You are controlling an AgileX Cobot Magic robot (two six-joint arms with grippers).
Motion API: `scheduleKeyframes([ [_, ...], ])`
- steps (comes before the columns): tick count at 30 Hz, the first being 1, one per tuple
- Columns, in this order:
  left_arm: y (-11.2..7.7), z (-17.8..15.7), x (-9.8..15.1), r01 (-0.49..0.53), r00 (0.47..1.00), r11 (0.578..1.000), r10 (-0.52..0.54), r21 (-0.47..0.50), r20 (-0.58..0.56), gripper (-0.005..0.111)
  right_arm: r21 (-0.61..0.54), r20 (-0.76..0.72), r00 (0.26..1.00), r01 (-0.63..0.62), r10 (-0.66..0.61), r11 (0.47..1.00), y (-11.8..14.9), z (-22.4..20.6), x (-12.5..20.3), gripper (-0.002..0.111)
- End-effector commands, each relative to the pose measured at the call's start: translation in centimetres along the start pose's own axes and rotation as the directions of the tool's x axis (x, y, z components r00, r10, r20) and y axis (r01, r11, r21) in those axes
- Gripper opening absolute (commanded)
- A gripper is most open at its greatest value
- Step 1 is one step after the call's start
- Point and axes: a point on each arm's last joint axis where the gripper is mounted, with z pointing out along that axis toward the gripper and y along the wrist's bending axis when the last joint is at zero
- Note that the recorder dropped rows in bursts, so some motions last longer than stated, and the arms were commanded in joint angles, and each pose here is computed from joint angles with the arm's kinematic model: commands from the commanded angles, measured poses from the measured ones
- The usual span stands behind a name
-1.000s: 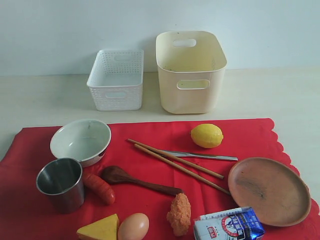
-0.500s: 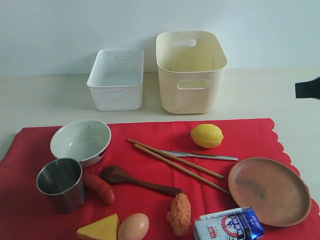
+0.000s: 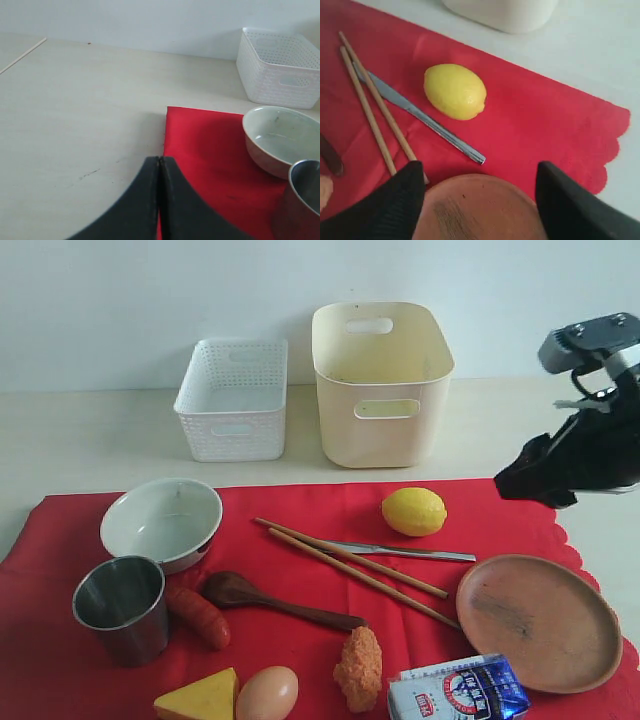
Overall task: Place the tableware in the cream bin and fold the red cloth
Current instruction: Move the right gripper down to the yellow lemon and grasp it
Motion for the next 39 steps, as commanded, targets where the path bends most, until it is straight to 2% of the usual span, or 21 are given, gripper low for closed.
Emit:
scheduleKeyframes([
  [1,0.0,0.0,0.0,0.002,1.000,1.000,-0.002,0.000,0.011,0.001,-0.063,-0.044,0.977,0.205,-0.208,0.977,0.7,2.2,-0.1,0.075],
  [3,0.0,0.0,0.0,0.002,1.000,1.000,-0.002,0.000,0.011,0.001,-0.087,-0.055,0.940,0.331,-0.336,0.940,1.1,3.2,0.1,0.077],
  [6,0.0,0.0,0.0,0.002,1.000,1.000,-0.002,0.000,0.011,0.001,-0.126,-0.057,0.854,0.508,-0.517,0.852,1.7,4.6,0.4,0.077],
  [9,0.0,0.0,0.0,0.002,1.000,1.000,-0.002,0.000,0.011,0.001,-0.129,-0.057,0.793,0.596,-0.606,0.792,2.2,5.8,0.5,0.077],
  [15,0.0,0.0,0.0,0.002,1.000,1.000,-0.002,0.000,0.011,0.001,-0.056,-0.054,0.773,0.630,-0.633,0.774,2.4,7.9,-0.6,0.077],
  [18,0.0,0.0,0.0,0.002,1.000,1.000,-0.002,0.000,0.011,0.001,-0.047,-0.039,0.792,0.608,-0.610,0.792,2.2,8.7,-1.7,0.077],
  [32,0.0,0.0,0.0,0.002,1.000,1.000,-0.002,0.000,0.011,0.001,-0.102,-0.089,0.810,0.572,-0.580,0.814,1.0,14.1,-2.1,0.076],
  [35,0.0,0.0,0.0,0.002,1.000,1.000,-0.002,0.000,0.011,0.001,-0.105,-0.100,0.810,0.568,-0.577,0.816,0.8,14.7,-1.8,0.062],
  [39,0.0,0.0,0.0,0.002,1.000,1.000,-0.002,0.000,0.011,0.001,-0.110,-0.107,0.811,0.566,-0.576,0.817,0.8,15.0,-1.6,0.030],
])
